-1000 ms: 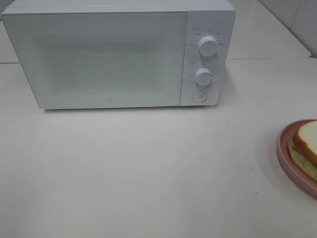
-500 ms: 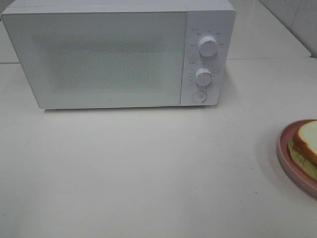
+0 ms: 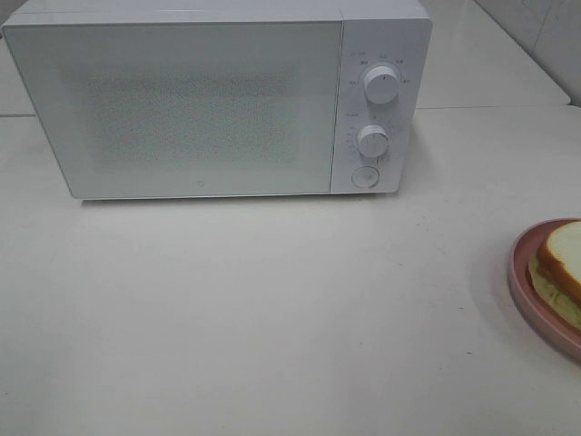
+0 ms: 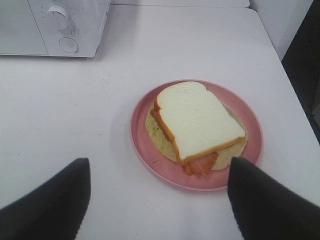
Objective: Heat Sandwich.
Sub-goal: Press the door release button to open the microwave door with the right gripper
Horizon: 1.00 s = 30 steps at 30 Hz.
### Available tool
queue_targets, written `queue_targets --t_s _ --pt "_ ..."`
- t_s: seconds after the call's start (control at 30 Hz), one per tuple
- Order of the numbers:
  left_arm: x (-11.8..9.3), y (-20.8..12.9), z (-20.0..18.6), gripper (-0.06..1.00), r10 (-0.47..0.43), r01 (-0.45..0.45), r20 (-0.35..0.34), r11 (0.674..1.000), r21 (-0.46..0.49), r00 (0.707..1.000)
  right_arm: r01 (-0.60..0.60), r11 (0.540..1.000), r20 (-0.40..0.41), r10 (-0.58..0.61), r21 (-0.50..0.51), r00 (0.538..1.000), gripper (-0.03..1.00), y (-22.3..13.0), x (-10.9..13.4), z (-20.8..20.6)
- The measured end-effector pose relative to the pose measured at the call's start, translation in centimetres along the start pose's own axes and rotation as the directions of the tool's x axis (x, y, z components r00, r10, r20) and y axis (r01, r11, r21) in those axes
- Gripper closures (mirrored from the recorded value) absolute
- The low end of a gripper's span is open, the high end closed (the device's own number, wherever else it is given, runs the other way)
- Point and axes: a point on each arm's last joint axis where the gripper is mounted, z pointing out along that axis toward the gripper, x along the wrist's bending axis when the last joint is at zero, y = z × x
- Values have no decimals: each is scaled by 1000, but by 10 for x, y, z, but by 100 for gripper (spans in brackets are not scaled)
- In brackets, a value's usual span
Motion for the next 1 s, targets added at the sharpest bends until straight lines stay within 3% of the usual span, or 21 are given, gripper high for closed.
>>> queue_targets --t_s 1.0 --pt "0 0 0 -3 0 0 0 1000 0 1000 -23 1000 -1 23 0 1000 21 0 0 0"
